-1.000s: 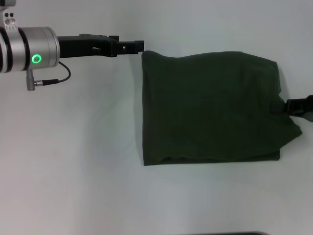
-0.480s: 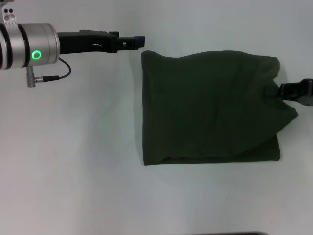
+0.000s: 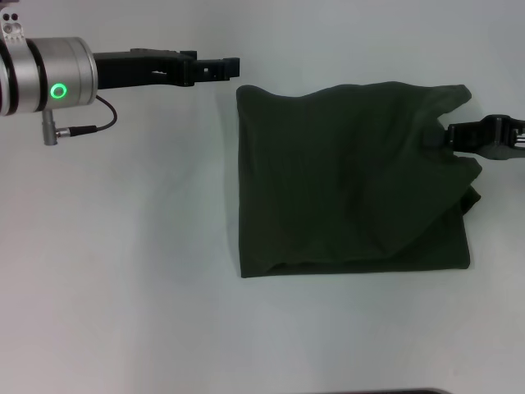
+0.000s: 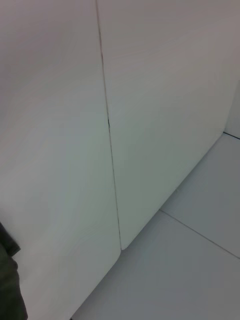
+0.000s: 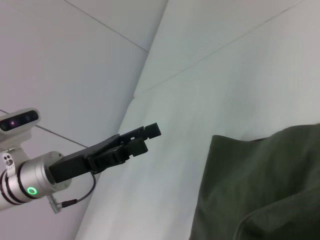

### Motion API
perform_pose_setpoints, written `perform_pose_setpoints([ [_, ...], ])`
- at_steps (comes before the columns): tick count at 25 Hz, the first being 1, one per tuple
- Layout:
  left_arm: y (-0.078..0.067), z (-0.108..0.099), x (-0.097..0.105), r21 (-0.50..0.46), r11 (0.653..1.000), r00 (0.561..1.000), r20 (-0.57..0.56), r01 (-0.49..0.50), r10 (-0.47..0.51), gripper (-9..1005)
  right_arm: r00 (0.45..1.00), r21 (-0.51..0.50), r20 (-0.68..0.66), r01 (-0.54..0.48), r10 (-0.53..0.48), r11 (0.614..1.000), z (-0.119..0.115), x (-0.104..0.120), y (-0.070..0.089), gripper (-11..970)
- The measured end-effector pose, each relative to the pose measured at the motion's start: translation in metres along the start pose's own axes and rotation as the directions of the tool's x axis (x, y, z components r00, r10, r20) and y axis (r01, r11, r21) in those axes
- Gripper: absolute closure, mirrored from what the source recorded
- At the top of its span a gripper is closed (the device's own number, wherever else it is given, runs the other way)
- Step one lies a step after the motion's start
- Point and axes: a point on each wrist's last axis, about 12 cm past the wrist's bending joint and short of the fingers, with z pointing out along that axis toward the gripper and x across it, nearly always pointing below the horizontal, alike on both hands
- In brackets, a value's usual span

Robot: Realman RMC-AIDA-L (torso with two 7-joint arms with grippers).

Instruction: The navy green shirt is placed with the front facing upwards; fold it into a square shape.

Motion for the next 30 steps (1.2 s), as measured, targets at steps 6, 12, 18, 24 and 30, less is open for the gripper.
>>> perform_pose_setpoints([
  [6, 0.000, 0.000, 0.000, 0.001, 1.000, 1.000, -0.001, 0.000, 0.000, 100, 1.000, -0.014, -0.006, 0.022, -0.022, 1.000, 0.006, -0.006, 0.004, 916],
  [12, -0.001, 0.001, -0.001, 0.002, 1.000, 1.000, -0.001, -0.002, 0.002, 101, 0.999, -0.033, -0.019, 0.048, -0.049, 0.998, 0.014, -0.015, 0.010, 916],
  [18, -0.001, 0.001, -0.001, 0.001, 1.000, 1.000, 0.001, 0.000, 0.000, 101, 0.995, -0.073, -0.047, 0.088, -0.092, 0.993, 0.029, -0.028, 0.023, 916],
  [24, 0.003, 0.000, -0.003, -0.025, 1.000, 1.000, 0.014, -0.002, 0.002, 101, 0.988, -0.106, -0.061, 0.132, -0.138, 0.986, 0.040, -0.041, 0.035, 916],
  [30, 0.017, -0.012, -0.009, -0.090, 0.996, 0.998, 0.065, 0.012, -0.006, 101, 0.982, -0.127, -0.071, 0.164, -0.174, 0.978, 0.051, -0.052, 0.045, 916],
])
